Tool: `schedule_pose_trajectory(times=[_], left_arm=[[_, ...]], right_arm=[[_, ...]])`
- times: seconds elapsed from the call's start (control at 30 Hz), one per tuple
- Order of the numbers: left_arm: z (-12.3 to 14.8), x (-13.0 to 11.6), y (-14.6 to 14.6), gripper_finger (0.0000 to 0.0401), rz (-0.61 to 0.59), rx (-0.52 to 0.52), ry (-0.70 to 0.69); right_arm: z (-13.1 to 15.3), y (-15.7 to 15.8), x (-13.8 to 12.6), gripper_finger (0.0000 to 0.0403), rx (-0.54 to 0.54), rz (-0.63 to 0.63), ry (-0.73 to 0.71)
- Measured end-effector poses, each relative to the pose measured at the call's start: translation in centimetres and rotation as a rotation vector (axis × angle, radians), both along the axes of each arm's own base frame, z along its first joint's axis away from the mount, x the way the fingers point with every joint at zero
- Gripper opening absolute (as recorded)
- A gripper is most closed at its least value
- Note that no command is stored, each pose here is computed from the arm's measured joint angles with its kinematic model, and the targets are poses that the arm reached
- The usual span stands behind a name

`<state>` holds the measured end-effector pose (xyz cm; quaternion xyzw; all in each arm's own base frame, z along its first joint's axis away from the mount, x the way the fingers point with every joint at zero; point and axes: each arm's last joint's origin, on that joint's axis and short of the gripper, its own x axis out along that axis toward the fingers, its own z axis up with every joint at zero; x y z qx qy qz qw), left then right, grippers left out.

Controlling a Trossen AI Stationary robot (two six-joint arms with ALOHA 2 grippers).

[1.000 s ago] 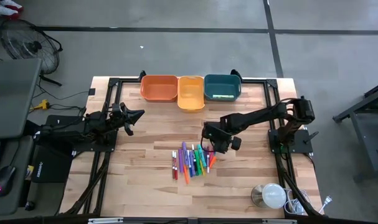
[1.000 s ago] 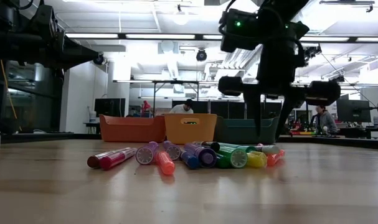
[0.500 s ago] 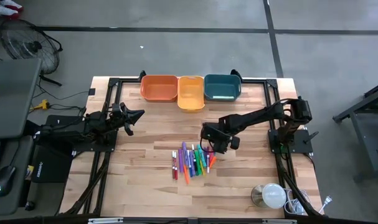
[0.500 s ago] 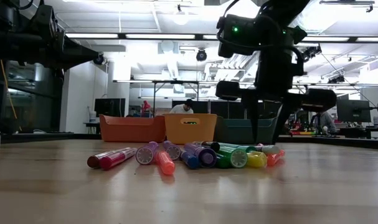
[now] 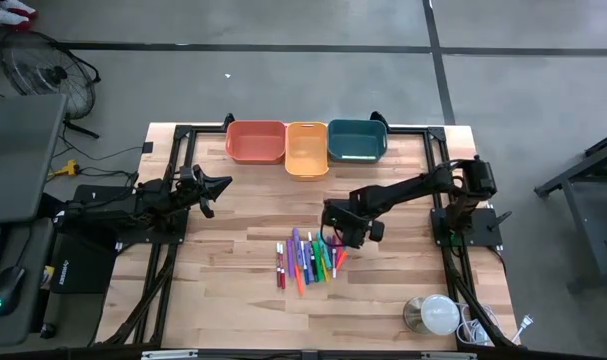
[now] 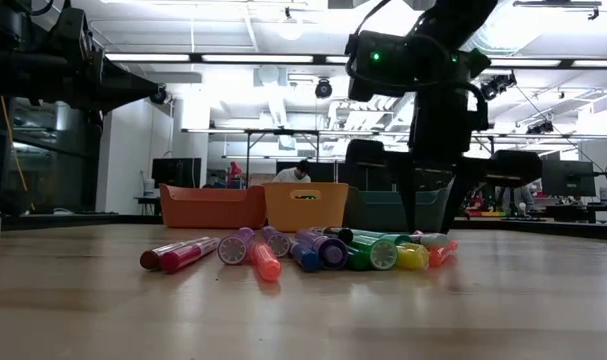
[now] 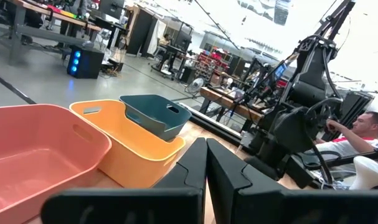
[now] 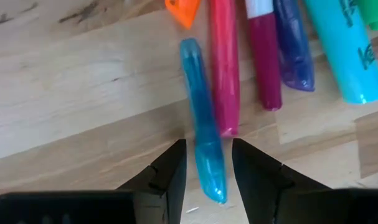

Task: Pick & Place Markers
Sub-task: Put the blue pen into the yellow bin

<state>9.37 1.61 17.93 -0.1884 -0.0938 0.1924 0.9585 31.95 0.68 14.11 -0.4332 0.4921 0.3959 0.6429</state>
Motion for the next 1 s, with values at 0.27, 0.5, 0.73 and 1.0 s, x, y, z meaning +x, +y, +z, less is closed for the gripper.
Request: schedule_pose_trajectory(times=[0.27, 0.5, 0.73, 1.0], left_arm=[[-0.01, 0.0, 0.0, 0.0003, 0.0, 0.0, 0.0], [0.0, 0.0, 0.0, 0.0003, 0.0, 0.0, 0.0], [-0.01, 0.0, 0.0, 0.0003, 0.0, 0.0, 0.0], [0.0, 0.0, 0.0, 0.0003, 0.0, 0.0, 0.0]], right_arm=[[-0.04, 0.01, -0.03, 0.0115, 0.005, -0.012, 0.006], [-0.39, 0.01, -0.07, 0.0077, 0.01, -0.026, 0.03], [-0.36, 0.01, -0.06, 0.0031, 0.012, -0.041, 0.032], [-0.39, -0.08, -0.06, 0.0035, 0.016, -0.235, 0.044]])
